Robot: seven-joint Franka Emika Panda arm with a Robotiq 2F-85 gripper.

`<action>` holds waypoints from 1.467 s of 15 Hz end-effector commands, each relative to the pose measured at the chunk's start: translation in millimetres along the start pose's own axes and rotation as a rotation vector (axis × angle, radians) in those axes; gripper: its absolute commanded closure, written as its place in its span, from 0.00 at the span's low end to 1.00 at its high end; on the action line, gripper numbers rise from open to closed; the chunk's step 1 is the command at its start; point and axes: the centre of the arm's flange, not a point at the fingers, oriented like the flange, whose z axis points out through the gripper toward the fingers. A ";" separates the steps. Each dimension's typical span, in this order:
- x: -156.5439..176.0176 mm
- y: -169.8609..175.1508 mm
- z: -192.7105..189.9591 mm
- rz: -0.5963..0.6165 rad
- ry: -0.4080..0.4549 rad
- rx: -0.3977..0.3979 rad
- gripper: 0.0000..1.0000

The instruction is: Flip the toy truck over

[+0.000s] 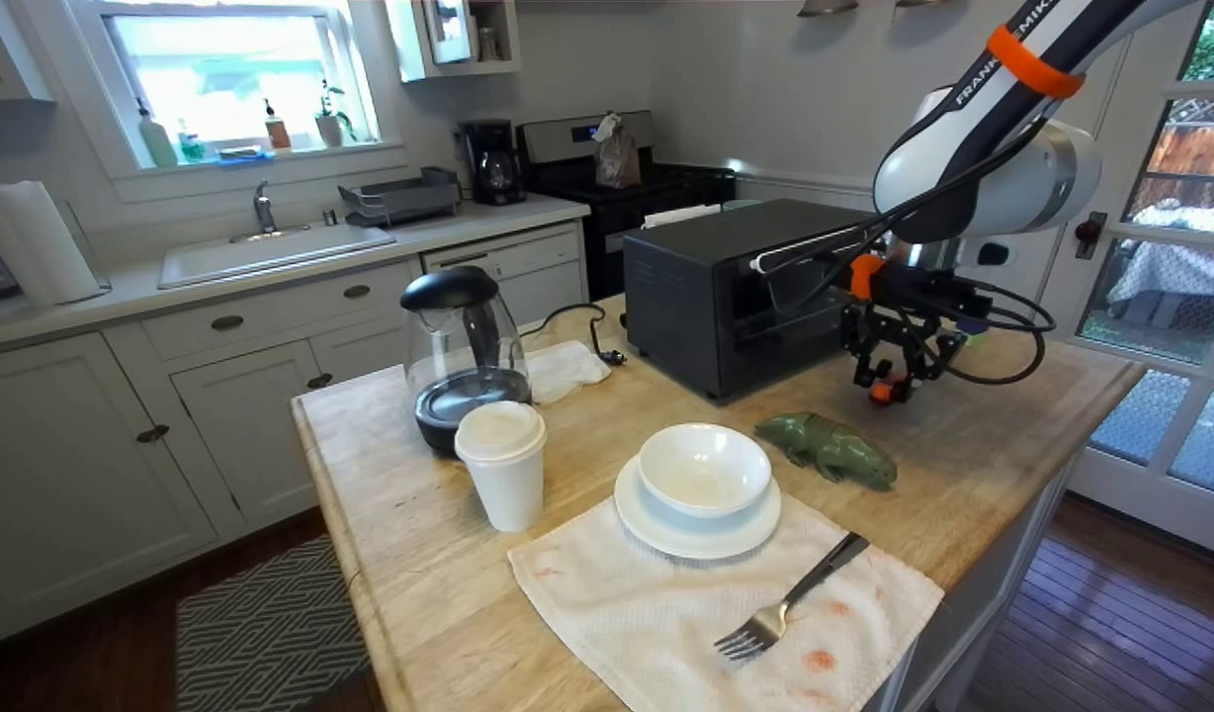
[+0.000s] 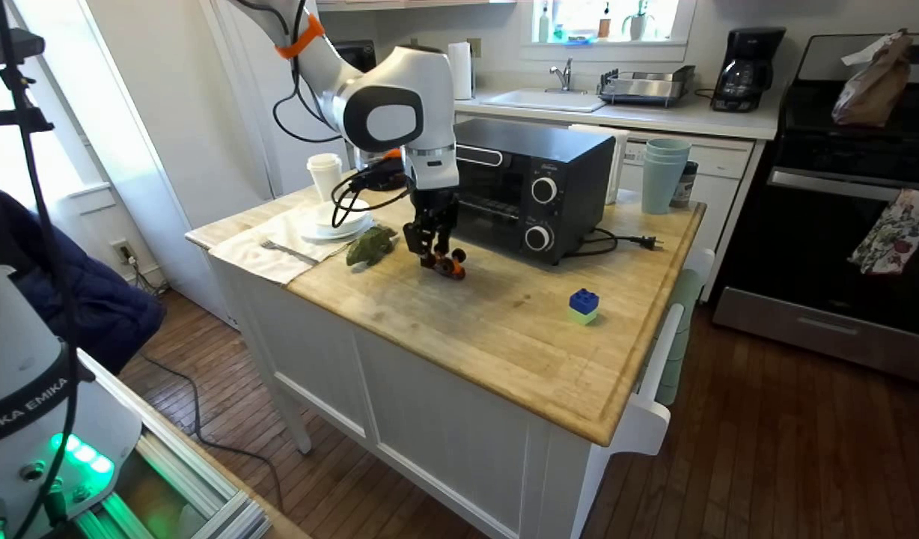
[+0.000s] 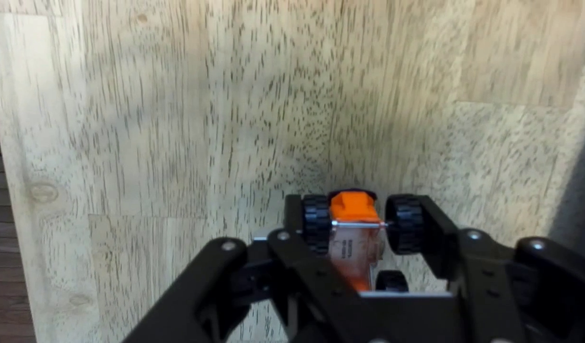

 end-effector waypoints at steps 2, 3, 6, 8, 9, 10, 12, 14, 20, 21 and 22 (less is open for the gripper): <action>1.0 6.8 -14.1 0.011 -0.048 0.026 0.09; 1.9 6.5 -16.9 0.013 -0.047 0.032 0.03; 5.5 5.2 -28.1 0.008 -0.036 0.053 0.00; 8.7 5.0 -37.3 -0.016 -0.024 0.058 0.00; 10.3 5.3 -42.1 -0.040 -0.014 0.061 0.00; 11.8 5.5 -47.4 -0.068 -0.010 0.063 0.00; 14.4 7.1 -58.1 -0.137 -0.019 0.057 0.00; 17.6 9.3 -68.7 -0.235 -0.016 0.044 0.00; 28.8 18.6 -95.0 -0.539 0.024 -0.017 0.00; 29.6 19.8 -97.5 -0.593 0.030 -0.029 0.00; 29.6 20.6 -99.8 -0.635 0.033 -0.036 0.00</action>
